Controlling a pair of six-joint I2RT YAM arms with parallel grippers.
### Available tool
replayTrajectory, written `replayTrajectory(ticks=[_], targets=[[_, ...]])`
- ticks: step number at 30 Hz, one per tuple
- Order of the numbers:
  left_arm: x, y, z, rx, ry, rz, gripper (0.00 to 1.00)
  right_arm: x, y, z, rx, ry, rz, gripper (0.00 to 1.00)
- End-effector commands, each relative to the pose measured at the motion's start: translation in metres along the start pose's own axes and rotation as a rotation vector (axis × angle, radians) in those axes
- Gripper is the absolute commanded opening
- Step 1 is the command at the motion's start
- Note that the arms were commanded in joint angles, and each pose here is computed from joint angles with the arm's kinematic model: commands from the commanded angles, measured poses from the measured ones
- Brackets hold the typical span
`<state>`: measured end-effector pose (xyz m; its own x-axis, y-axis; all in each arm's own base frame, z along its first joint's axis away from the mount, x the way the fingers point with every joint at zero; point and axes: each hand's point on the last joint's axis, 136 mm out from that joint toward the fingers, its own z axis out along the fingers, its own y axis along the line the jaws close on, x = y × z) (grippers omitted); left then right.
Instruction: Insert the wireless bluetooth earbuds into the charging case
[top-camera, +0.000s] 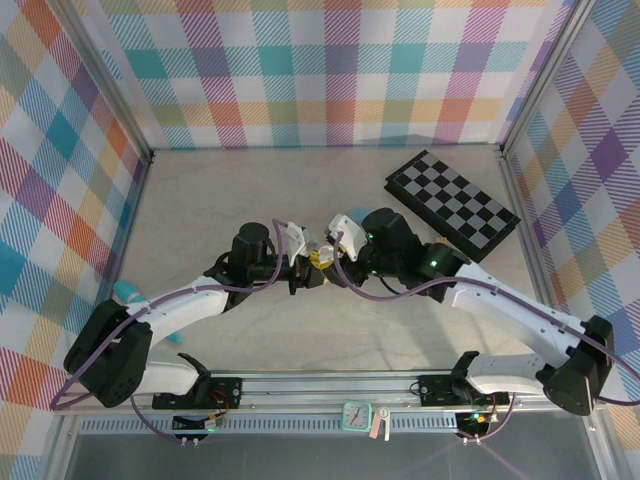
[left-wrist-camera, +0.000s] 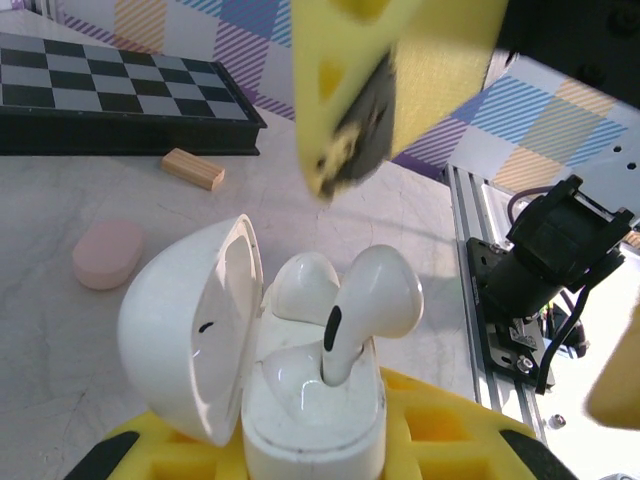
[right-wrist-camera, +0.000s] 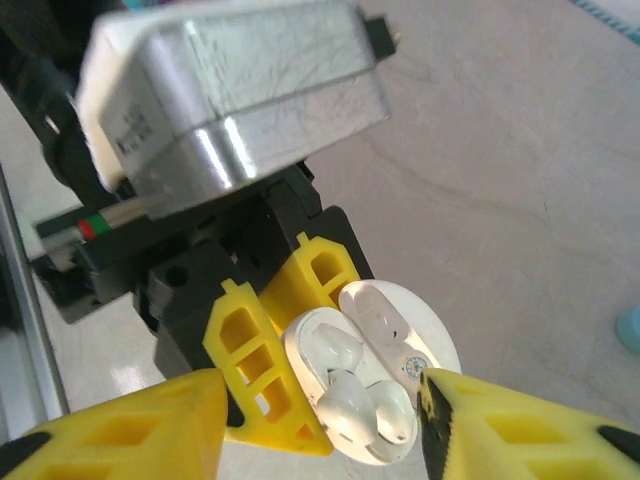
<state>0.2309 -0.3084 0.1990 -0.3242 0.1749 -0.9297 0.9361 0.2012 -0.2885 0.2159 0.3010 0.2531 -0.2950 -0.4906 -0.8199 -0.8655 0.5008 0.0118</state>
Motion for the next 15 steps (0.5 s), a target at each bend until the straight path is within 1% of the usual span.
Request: replayTrajectory(ticks=[1, 5, 7, 11, 15], targets=[[-0.021, -0.008, -0.003, 0.009, -0.064, 0.068, 0.06, -0.017, 0.0, -0.017, -0.007, -0.086, 0.037, 0.61], [-0.023, -0.008, -0.004, 0.012, -0.078, 0.08, 0.06, -0.017, -0.011, -0.02, 0.023, -0.116, 0.109, 0.63], [-0.025, -0.01, -0.005, 0.011, -0.089, 0.096, 0.06, -0.017, -0.021, -0.02, 0.05, -0.132, 0.171, 0.63], [-0.026, -0.012, -0.006, 0.018, -0.1, 0.115, 0.06, -0.008, -0.037, -0.017, 0.091, -0.11, 0.25, 0.65], [-0.026, -0.014, -0.007, 0.025, -0.101, 0.12, 0.06, -0.004, -0.038, -0.014, 0.089, -0.094, 0.279, 0.65]])
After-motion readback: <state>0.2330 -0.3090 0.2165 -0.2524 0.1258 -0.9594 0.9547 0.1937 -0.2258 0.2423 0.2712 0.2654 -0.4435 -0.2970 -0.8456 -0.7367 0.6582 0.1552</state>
